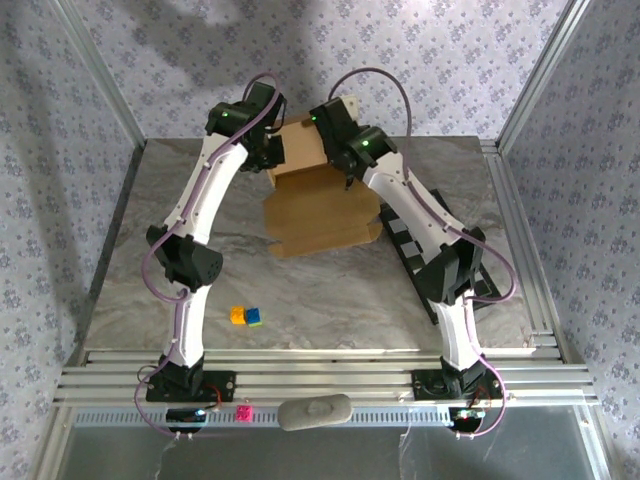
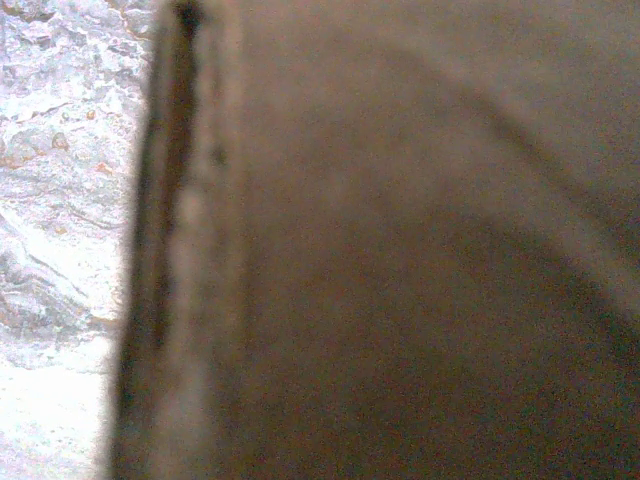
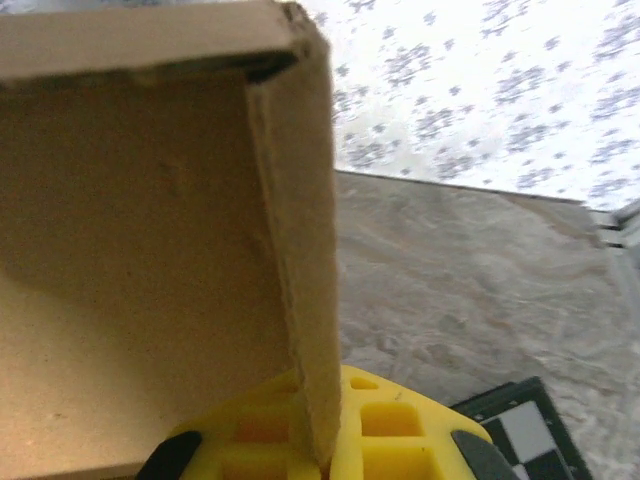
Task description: Fold the paper box
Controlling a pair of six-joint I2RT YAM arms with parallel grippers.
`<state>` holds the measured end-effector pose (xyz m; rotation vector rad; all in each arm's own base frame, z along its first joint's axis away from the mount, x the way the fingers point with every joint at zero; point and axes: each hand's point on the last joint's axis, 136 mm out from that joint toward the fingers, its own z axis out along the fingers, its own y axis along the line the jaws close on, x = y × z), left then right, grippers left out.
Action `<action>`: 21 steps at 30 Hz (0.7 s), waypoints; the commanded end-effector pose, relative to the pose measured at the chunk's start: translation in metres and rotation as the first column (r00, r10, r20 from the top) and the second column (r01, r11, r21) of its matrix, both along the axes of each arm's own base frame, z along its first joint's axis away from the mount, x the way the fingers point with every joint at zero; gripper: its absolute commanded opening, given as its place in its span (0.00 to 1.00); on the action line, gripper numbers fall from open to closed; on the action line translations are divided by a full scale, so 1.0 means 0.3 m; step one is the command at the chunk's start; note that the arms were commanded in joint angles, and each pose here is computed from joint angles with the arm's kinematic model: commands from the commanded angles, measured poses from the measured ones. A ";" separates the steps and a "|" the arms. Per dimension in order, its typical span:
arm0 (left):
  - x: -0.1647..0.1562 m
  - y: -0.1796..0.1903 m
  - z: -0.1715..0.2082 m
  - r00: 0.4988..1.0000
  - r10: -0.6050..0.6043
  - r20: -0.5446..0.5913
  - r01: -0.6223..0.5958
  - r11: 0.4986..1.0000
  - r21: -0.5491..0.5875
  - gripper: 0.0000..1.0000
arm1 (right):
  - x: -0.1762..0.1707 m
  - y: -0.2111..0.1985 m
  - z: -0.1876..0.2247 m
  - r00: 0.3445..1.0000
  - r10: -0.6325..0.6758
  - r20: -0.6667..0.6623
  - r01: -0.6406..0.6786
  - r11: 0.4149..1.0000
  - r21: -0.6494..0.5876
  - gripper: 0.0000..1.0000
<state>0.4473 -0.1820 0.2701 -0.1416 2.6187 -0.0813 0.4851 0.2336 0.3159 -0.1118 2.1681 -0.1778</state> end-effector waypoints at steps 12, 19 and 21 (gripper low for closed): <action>-0.047 0.103 -0.053 0.994 0.015 -0.108 -0.004 0.994 0.107 0.00 | 0.028 -0.073 0.164 0.986 0.155 0.061 -0.164 0.968 0.189 0.31; -0.041 0.094 -0.058 0.993 0.005 -0.115 0.005 0.996 0.090 0.00 | 0.039 -0.068 0.153 0.984 0.170 0.054 -0.177 0.964 0.198 0.32; -0.041 0.092 -0.062 0.993 0.003 -0.121 0.007 0.996 0.088 0.00 | 0.042 -0.063 0.159 0.982 0.178 0.060 -0.186 0.962 0.201 0.32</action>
